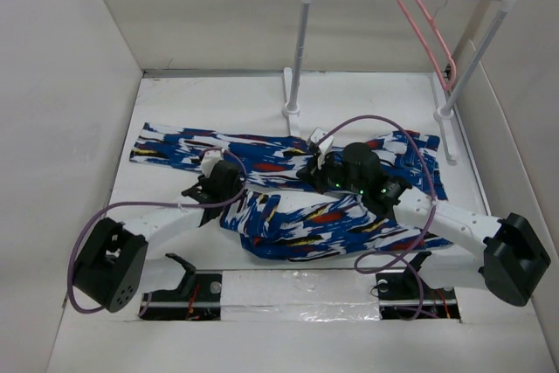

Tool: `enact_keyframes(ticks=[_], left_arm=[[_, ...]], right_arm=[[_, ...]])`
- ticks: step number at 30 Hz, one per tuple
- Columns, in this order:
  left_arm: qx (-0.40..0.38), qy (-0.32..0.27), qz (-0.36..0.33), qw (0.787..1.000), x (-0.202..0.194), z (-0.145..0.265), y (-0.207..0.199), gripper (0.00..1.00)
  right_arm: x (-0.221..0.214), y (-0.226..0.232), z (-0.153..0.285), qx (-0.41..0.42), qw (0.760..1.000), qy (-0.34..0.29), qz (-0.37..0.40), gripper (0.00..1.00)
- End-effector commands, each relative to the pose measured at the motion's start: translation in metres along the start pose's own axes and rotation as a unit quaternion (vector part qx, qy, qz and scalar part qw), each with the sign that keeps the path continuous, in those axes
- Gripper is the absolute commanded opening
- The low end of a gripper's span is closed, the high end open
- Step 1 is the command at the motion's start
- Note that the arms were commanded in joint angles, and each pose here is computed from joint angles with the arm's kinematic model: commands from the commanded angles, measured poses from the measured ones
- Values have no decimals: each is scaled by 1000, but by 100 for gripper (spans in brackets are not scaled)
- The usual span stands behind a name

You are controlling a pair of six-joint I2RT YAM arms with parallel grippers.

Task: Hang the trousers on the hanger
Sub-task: Fold the trousers at the center of the board.

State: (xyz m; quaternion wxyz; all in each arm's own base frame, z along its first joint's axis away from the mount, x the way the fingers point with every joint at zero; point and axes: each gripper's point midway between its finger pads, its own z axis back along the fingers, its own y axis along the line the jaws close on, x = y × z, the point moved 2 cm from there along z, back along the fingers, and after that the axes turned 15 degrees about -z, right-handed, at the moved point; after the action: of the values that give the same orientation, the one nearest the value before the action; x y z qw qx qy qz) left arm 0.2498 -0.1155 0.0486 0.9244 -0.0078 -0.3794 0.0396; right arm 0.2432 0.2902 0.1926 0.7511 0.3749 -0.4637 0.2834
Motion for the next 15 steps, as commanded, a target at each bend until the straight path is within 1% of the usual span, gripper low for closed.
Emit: enact_keyframes(ticks=[1,5,6,7,9,10,12,13,15], left_arm=[[-21,-8,-8,1000,11,-9,-11,47],[-23,0,-15,1000,9,-18,-16,40],[-29,-1,-13,999,10,-17,-18,35],[-32,0,-13,999,8,-17,-19,32],[-34,-4,-9,999,8,-15,-18,23],[-34,-8,-8,999,9,-14,-17,16],[-31,-18,-5,999,13,-11,-15,7],[-27,-23,-2,999,16,-9,-14,0],[-26,-41,11,999,29,1,-13,0]], right_arm=[[11,-8,3,-12,1000,-25,12,11],[9,-15,9,-21,999,-28,8,12],[7,-16,10,-22,999,-27,8,12],[6,-16,10,-22,999,-27,8,12],[6,-20,11,-27,999,-28,6,12],[7,-23,12,-30,999,-30,4,12],[7,-23,12,-28,999,-30,4,12],[5,-23,12,-29,999,-28,4,12],[4,-24,12,-31,999,-26,3,12]])
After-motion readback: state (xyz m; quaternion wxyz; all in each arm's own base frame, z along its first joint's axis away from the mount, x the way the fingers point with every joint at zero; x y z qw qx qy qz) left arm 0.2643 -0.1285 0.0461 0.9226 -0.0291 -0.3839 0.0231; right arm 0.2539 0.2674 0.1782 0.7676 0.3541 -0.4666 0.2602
